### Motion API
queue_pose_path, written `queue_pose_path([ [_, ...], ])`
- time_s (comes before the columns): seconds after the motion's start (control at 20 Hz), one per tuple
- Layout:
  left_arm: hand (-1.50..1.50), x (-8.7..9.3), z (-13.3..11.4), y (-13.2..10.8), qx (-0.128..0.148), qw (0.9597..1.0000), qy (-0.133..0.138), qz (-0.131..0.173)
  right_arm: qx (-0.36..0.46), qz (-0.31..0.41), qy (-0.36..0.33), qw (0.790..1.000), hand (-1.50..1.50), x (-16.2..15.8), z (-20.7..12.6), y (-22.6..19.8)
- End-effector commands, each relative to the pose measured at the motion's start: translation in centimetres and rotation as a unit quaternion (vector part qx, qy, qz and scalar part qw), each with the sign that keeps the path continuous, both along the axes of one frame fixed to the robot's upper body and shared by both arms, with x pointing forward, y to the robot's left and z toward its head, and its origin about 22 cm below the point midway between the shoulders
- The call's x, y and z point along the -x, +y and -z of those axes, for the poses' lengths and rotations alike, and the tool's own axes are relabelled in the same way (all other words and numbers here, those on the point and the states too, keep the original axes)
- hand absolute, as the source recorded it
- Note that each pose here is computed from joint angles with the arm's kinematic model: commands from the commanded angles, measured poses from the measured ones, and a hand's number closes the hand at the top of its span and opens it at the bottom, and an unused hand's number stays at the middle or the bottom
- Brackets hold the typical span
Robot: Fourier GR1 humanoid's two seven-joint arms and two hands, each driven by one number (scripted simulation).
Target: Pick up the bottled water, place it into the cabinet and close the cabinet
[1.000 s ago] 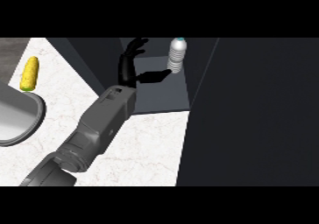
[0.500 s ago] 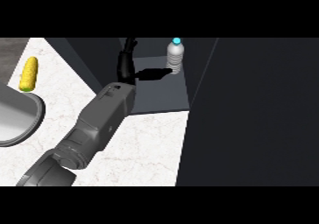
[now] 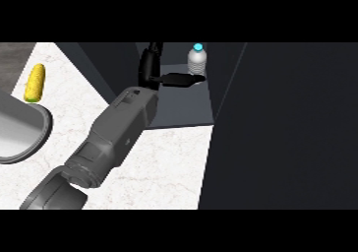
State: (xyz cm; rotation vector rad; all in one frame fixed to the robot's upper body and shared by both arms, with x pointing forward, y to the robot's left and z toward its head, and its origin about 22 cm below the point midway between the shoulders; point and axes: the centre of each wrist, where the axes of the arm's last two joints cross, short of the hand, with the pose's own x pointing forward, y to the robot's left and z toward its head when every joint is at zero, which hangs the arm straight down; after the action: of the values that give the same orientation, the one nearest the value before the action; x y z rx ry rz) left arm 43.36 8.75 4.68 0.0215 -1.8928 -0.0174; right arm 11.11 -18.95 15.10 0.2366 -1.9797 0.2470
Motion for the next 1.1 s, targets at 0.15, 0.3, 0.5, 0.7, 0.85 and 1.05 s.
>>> queue_pose_path([
  [0.15,-1.50,0.0,-1.1,-0.7,0.063,0.9942,-0.007,0.087,-0.006,0.020,-0.001,1.000,-1.50,1.2,-0.7,-0.5],
  [0.3,-1.50,0.7,-0.6,-0.9,0.089,0.9919,0.004,0.091,-0.002,0.006,-0.001,1.000,-1.50,1.5,-1.4,-0.3],
  [0.5,-1.50,2.4,0.7,-1.1,0.110,0.9877,0.005,0.111,0.009,0.010,-0.003,1.000,-1.50,1.4,-1.4,0.3],
  [0.7,1.50,4.3,2.1,-0.6,0.118,0.9852,0.018,0.123,0.012,0.016,0.003,1.000,-1.50,1.8,-1.9,-0.1],
  [0.85,1.50,6.4,2.2,-0.3,0.130,0.9827,0.021,0.131,0.018,0.016,0.003,1.000,-1.50,1.6,-1.9,-0.6],
  [1.05,1.50,9.1,4.3,2.4,0.122,0.9840,0.023,0.128,0.071,-0.024,-0.005,0.997,-1.50,1.8,-1.6,0.0],
])
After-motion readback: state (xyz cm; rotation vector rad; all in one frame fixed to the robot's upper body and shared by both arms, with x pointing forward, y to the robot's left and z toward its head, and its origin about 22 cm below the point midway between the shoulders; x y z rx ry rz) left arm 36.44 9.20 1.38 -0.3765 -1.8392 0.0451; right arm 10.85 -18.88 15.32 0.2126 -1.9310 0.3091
